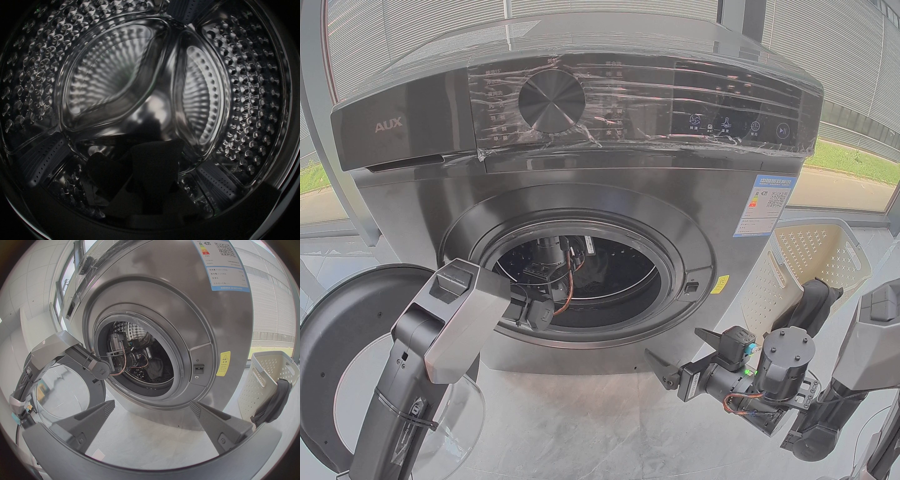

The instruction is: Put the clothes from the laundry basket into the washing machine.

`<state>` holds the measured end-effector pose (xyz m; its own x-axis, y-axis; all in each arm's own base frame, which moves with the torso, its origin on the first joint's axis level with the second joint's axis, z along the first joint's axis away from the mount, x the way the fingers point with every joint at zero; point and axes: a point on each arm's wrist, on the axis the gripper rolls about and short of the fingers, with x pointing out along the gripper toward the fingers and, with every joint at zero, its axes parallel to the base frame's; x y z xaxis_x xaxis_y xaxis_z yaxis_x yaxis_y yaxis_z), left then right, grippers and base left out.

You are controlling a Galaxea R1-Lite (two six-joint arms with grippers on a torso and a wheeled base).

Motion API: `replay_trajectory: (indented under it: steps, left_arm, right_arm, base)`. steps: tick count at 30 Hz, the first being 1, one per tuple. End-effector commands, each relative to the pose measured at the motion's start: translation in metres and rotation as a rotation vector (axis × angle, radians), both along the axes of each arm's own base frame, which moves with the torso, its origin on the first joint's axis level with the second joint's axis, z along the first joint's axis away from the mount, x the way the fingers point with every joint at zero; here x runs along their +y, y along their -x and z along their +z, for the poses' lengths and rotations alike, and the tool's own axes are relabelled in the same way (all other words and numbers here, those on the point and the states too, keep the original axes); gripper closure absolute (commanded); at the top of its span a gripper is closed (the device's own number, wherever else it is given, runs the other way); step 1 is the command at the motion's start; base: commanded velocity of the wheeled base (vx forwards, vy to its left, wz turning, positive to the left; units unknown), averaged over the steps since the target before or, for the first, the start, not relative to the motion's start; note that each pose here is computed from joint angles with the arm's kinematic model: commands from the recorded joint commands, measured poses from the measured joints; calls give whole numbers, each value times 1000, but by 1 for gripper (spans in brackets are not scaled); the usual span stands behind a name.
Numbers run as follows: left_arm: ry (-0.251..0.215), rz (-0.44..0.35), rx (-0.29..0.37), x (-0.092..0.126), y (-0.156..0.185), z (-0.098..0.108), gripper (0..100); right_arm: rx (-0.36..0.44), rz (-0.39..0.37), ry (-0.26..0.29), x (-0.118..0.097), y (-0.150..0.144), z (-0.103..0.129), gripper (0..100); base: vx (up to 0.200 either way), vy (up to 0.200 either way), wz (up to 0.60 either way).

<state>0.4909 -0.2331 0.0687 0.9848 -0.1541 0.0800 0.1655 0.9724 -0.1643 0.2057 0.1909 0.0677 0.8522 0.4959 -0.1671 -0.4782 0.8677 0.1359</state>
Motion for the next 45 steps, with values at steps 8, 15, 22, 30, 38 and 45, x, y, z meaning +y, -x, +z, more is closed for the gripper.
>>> replay_trajectory:
  steps: [8, 15, 22, 30, 38, 45]
  left_arm:
    - [3, -2, -2, -1, -1, -4, 0]
    - [-23, -14, 46, -3, 10, -12, 0]
    - [-86, -89, 154, -17, 51, -16, 0]
    - [-149, -192, 229, -35, 112, -25, 0]
    - [-148, -263, 217, -37, 161, -14, 0]
    - [-139, -295, 208, -23, 198, 2, 0]
  right_arm:
    - [4, 0, 3, 0, 0, -2, 0]
    - [4, 0, 3, 0, 0, -2, 0]
    - [6, 0, 3, 0, 0, -2, 0]
    - [6, -1, 5, 0, 0, -2, 0]
    - [14, -3, 13, -2, 1, -3, 0]
    - [13, -20, 11, -10, 2, 0, 0]
  base:
    - [0, 0, 0]
    - [0, 0, 0]
    - [0, 0, 0]
    - [0, 0, 0]
    - [0, 0, 0]
    - [0, 0, 0]
